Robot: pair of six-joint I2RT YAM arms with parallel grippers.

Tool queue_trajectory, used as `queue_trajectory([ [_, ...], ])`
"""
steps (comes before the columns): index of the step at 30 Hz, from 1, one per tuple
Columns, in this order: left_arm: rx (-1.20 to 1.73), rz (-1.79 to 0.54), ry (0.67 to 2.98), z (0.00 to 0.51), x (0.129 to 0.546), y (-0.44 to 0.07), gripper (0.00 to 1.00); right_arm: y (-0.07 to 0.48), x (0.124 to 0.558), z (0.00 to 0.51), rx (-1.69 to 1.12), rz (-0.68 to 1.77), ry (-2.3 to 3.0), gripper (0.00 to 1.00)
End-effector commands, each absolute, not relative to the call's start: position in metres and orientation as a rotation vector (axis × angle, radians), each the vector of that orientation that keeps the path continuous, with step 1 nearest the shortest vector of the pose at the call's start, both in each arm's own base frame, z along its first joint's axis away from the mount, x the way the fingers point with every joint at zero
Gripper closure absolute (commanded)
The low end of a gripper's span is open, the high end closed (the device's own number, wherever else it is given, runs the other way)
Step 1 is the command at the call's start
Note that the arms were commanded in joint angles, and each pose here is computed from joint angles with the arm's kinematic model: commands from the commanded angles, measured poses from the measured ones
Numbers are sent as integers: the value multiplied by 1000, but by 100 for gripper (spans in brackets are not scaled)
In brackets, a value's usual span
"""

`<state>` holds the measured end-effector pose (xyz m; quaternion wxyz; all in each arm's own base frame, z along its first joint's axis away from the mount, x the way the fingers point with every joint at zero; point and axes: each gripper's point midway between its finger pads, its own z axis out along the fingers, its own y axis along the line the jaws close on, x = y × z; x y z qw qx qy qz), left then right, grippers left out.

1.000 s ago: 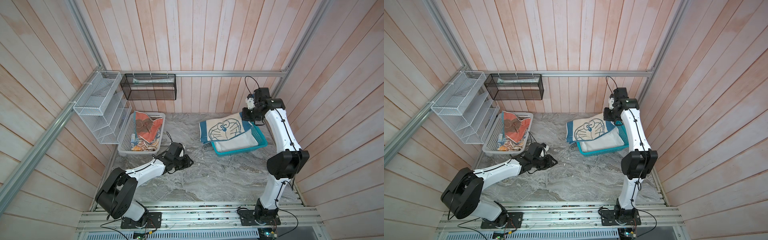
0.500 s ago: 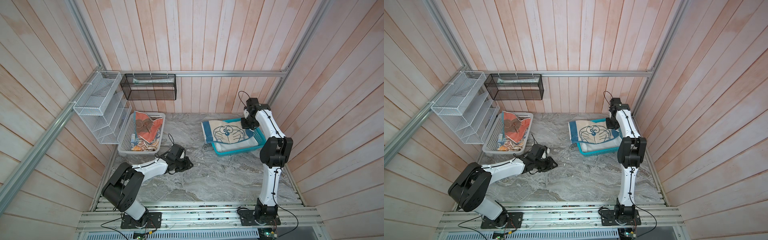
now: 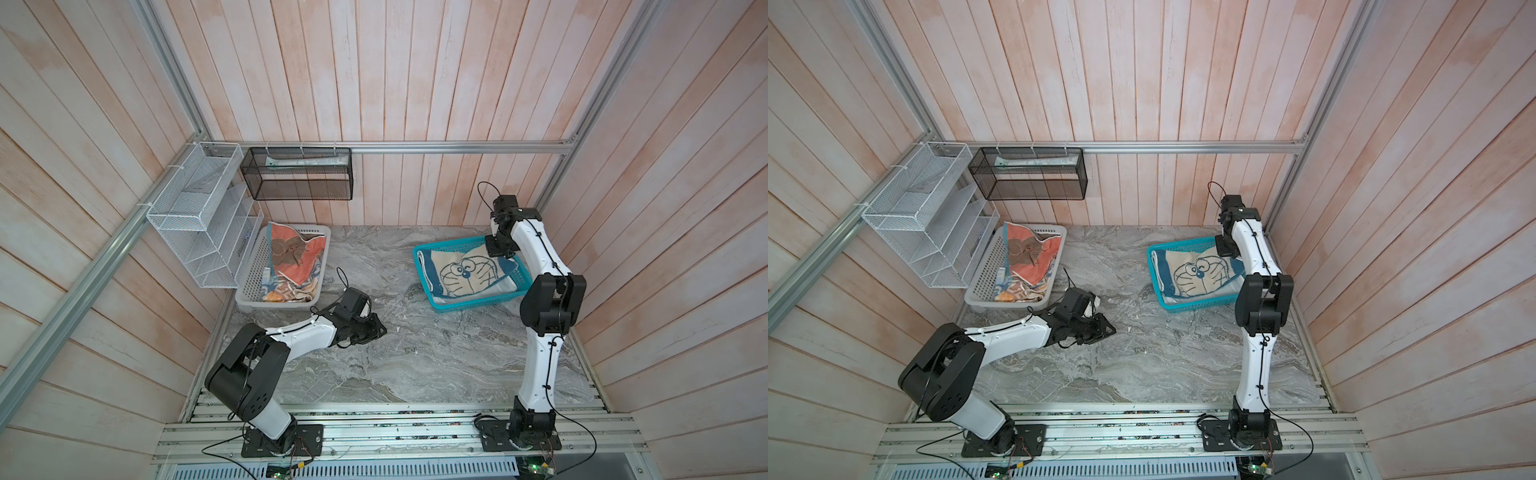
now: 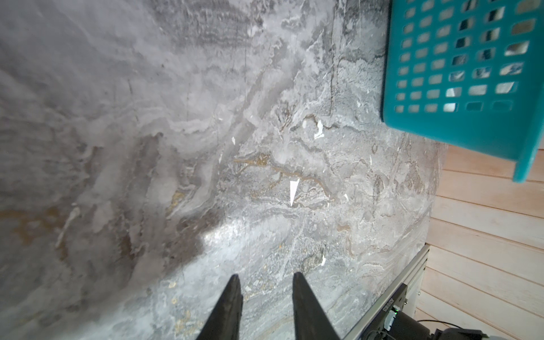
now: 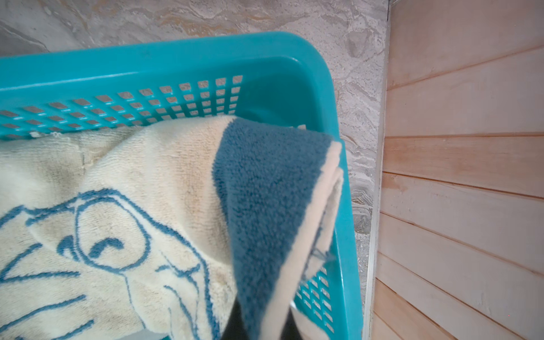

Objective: Fold and stack the towels
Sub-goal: 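Lower the towel onto the white towel and open the right gripper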

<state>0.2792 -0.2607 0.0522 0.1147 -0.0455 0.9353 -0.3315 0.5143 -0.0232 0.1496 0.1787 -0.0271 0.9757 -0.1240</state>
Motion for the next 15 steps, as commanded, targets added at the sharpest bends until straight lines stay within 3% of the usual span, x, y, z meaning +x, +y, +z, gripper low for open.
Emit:
queue_trajectory([
  [1,-115,-957,2728,56,286,-260,68,-36,515,145,-66,-427,2760,100],
  [4,-109,-948,2722,59,288,-259,68,-44,515,148,-33,-447,2754,98],
  [5,-105,-943,2716,61,290,-259,68,-46,514,149,-18,-439,2753,85],
  [6,-100,-930,2711,64,292,-258,68,-45,514,152,-7,-424,2750,66],
  [8,-90,-906,2701,70,298,-255,66,-44,513,166,22,-408,2719,53],
  [10,-76,-868,2683,82,308,-249,63,-45,512,188,49,-407,2673,47],
  [15,-39,-742,2599,126,336,-226,62,-42,497,237,105,-353,2571,45],
])
